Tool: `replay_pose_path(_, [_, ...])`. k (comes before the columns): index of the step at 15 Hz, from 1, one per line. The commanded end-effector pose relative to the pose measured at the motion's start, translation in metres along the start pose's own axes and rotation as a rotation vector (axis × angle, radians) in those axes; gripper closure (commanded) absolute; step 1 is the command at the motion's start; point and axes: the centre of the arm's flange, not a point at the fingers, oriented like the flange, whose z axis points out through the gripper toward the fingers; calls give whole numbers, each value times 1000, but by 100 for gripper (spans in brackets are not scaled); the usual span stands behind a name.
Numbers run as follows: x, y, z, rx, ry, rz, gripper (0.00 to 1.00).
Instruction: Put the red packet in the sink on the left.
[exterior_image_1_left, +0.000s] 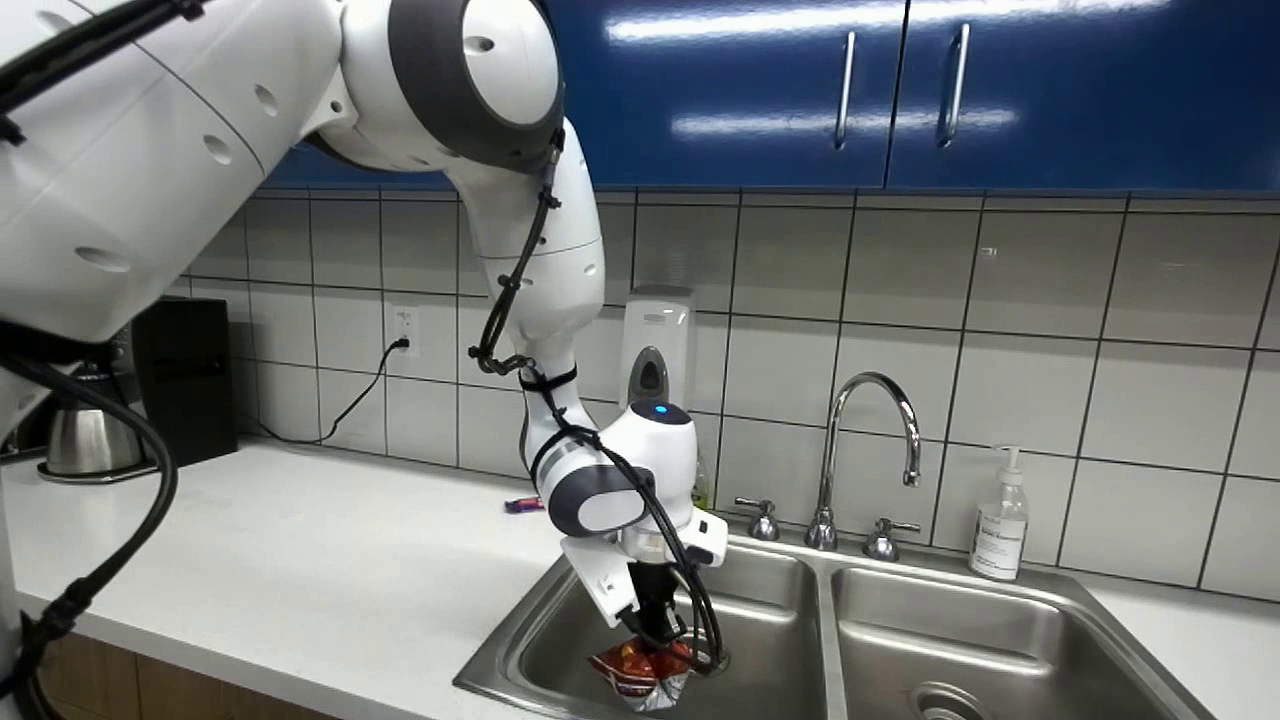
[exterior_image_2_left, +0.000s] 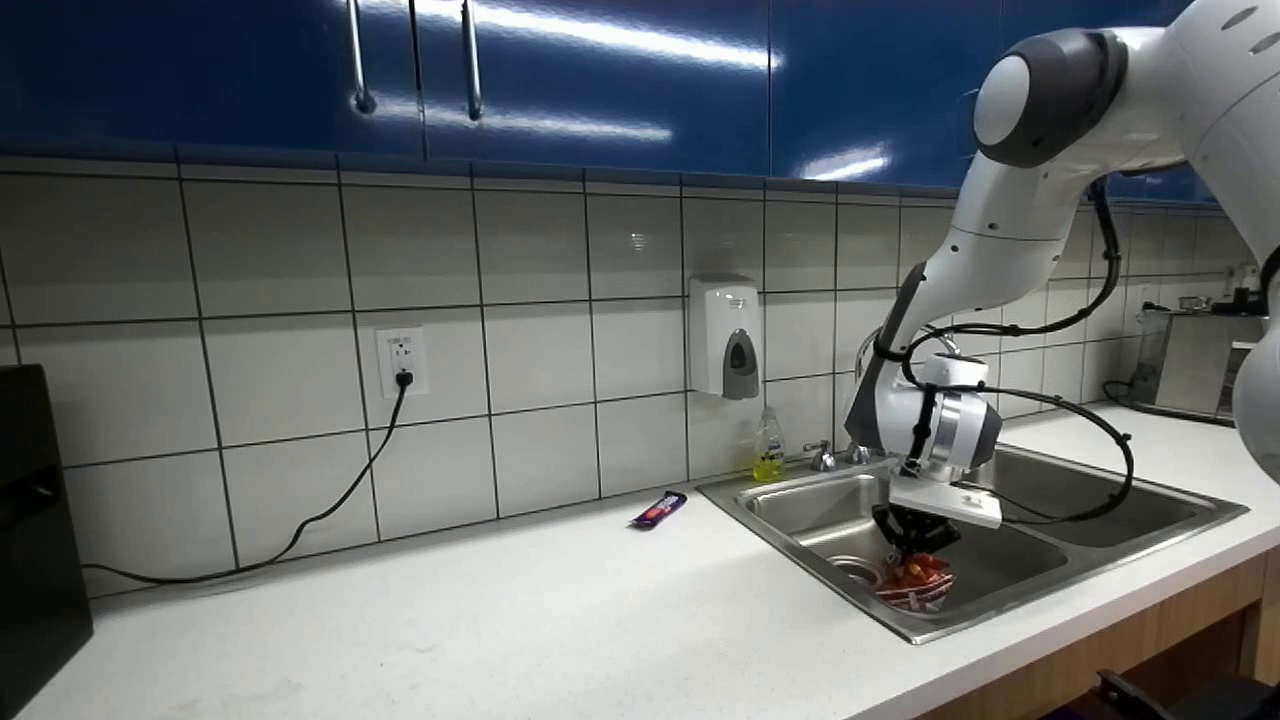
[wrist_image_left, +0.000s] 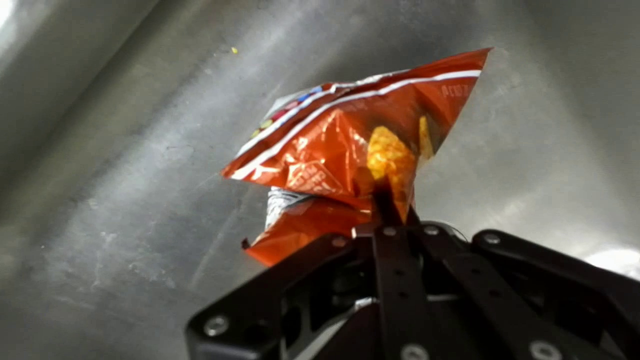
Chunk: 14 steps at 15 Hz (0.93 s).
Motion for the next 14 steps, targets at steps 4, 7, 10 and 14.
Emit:
replay_pose_path(4, [4,10,29,-1,-15,-35,100])
replay_pose_path(7, [5,13,34,-13,-26,-59,100])
replay_pose_path(10, [4,13,37,-23,-30,-67,73])
replay_pose_path(14, [3,11,36,-31,-28,-76,44])
